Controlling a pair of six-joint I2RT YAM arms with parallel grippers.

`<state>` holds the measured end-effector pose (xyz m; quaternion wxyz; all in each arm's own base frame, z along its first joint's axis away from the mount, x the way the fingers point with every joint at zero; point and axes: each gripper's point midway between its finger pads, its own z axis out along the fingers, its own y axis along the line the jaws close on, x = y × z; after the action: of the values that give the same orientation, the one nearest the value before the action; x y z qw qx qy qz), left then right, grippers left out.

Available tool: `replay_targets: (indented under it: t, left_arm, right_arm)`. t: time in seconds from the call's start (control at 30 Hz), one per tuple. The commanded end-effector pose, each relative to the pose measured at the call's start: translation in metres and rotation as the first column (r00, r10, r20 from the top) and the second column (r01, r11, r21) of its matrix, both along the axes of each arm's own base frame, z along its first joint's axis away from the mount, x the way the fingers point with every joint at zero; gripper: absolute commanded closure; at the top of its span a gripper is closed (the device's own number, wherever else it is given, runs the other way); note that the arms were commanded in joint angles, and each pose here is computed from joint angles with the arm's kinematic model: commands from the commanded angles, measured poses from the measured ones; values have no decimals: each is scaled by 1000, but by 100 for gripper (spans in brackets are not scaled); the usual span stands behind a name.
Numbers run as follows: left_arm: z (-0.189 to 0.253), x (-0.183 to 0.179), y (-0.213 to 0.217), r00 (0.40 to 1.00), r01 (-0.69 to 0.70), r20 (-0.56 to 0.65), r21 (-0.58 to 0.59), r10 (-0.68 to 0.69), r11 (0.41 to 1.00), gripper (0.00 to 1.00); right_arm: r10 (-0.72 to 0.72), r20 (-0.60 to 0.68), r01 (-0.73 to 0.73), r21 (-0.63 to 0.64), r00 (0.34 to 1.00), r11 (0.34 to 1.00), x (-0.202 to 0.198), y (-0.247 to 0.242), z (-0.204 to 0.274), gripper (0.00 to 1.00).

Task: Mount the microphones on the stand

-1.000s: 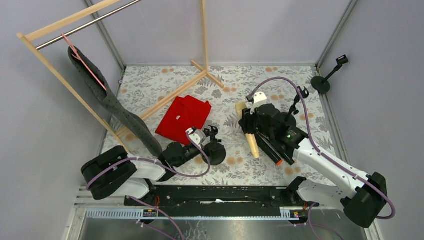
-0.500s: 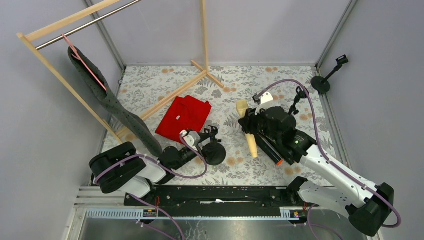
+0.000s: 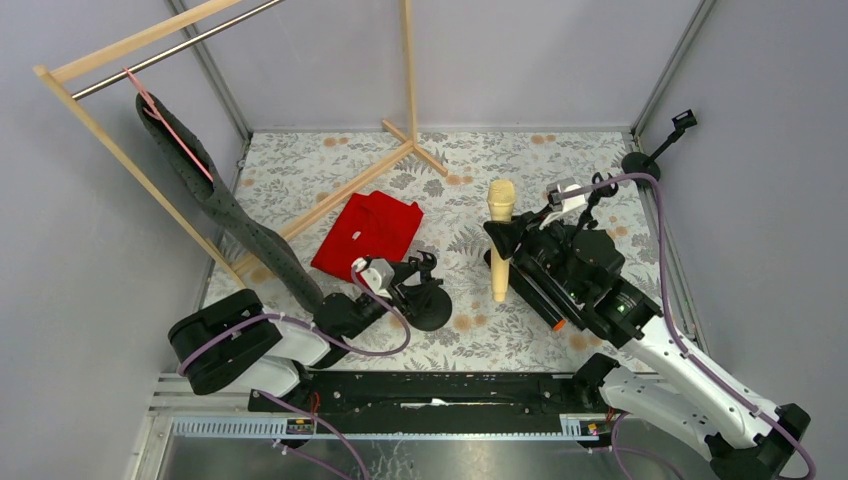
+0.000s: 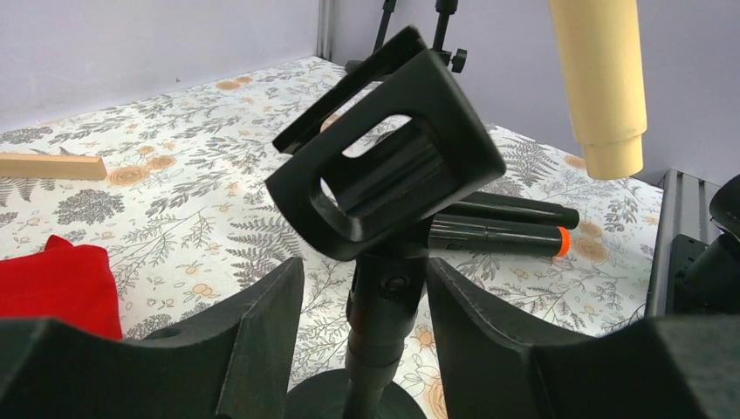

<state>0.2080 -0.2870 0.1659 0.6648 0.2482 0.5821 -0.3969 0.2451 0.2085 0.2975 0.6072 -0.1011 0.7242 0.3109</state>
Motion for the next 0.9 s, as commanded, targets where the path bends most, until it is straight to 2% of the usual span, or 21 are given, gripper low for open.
replay_targets:
  t: [0.0,0.2,0.33,0.57,0.7,0.73,0.8,0.87]
  left_arm:
    - [47,2,-4,996,7,86,-144,5,989,43]
    - [58,2,-11,994,36,108,-159,-19,987,42]
    - [58,3,-13,994,35,108,-158,-18,987,46]
    - [53,2,-18,994,59,94,-149,-46,987,71]
    - [52,-1,-23,994,88,85,-151,-75,985,97]
    - [52,-2,-24,993,94,82,-154,-82,984,100]
    - [53,-5,-26,991,116,83,-155,-104,981,100]
    - [54,-10,-30,987,151,85,-155,-139,976,100]
  right_arm:
    - [60,96,-68,83,994,994,-7,10,29,100]
    - [52,104,-63,103,993,993,-9,8,29,100]
    - [54,107,-65,103,993,993,-10,7,27,100]
    - [54,114,-67,113,992,991,-12,6,29,100]
    - [76,162,-98,132,984,986,-16,8,36,100]
    - [93,188,-120,136,978,983,-18,10,39,99]
    - [124,260,-167,149,958,975,-25,13,47,94]
    - [182,391,-248,125,902,961,-37,19,57,92]
